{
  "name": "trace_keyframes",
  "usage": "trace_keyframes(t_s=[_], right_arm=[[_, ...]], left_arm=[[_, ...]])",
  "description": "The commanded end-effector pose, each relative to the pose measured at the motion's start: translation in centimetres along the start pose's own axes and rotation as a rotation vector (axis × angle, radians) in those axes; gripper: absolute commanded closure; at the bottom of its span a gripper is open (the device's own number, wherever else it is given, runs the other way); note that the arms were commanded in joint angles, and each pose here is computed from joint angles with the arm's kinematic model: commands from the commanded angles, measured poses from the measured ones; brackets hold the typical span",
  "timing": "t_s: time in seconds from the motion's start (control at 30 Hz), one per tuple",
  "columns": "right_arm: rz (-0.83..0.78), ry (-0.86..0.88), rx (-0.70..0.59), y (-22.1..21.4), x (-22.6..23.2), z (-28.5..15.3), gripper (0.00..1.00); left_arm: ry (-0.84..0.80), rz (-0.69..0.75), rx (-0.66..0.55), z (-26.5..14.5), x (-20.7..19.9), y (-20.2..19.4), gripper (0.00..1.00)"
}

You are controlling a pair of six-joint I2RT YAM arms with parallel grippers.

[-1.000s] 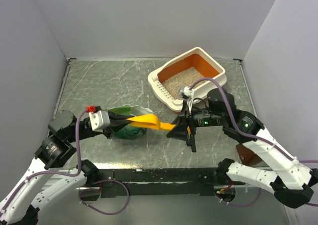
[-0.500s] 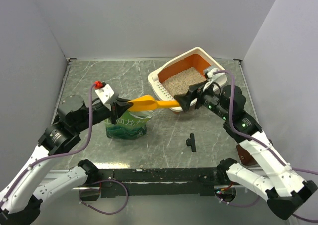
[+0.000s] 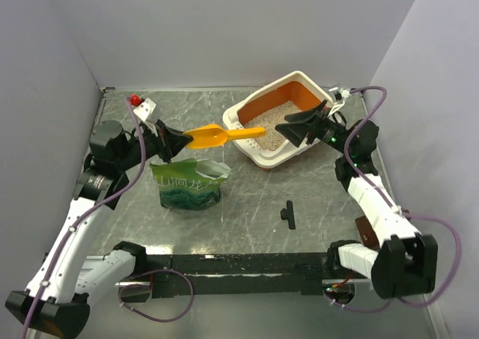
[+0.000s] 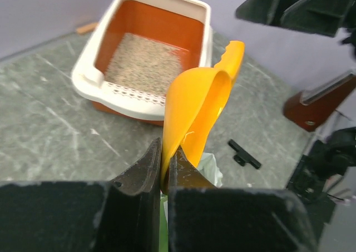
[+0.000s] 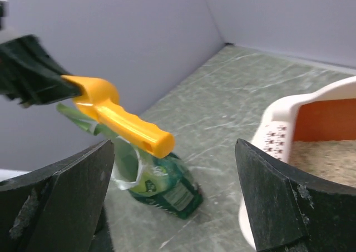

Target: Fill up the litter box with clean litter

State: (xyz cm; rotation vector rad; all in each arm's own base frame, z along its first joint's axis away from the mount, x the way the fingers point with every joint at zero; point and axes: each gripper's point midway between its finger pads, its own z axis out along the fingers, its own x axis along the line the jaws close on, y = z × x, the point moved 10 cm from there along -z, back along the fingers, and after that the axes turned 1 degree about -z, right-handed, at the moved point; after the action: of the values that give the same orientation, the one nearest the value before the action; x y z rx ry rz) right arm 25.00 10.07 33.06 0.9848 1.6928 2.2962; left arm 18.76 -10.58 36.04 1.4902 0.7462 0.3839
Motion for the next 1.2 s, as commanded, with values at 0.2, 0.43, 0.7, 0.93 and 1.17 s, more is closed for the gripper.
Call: trace_keyframes(t_s=[0.2, 0.43, 0.7, 0.93, 1.17], right_arm=[[-0.047, 0.376, 0.060, 0.0, 0.5, 0.7, 0.05], [-0.085, 0.452, 0.114, -0.1, 2.0, 1.6, 0.05], [-0.088, 0.492, 0.154, -1.0, 3.7, 3.4, 0.07], [-0.077, 0.495, 0.159, -1.6, 3.9, 3.4, 0.12], [-0.068, 0.515, 0.159, -1.9, 4.1, 3.4, 0.21]], left_arm=[[-0.284, -0.172, -0.012, 0.9, 0.1, 1.0, 0.99], [-0.273, -0.203, 0.023, 1.2, 0.4, 0.7, 0.99], [-0.258, -0.191, 0.017, 1.2, 0.4, 0.9, 0.99], [-0.258, -0.184, 0.005, 1.0, 0.2, 1.2, 0.99], [-0.267, -0.186, 0.004, 1.1, 0.2, 1.2, 0.99]])
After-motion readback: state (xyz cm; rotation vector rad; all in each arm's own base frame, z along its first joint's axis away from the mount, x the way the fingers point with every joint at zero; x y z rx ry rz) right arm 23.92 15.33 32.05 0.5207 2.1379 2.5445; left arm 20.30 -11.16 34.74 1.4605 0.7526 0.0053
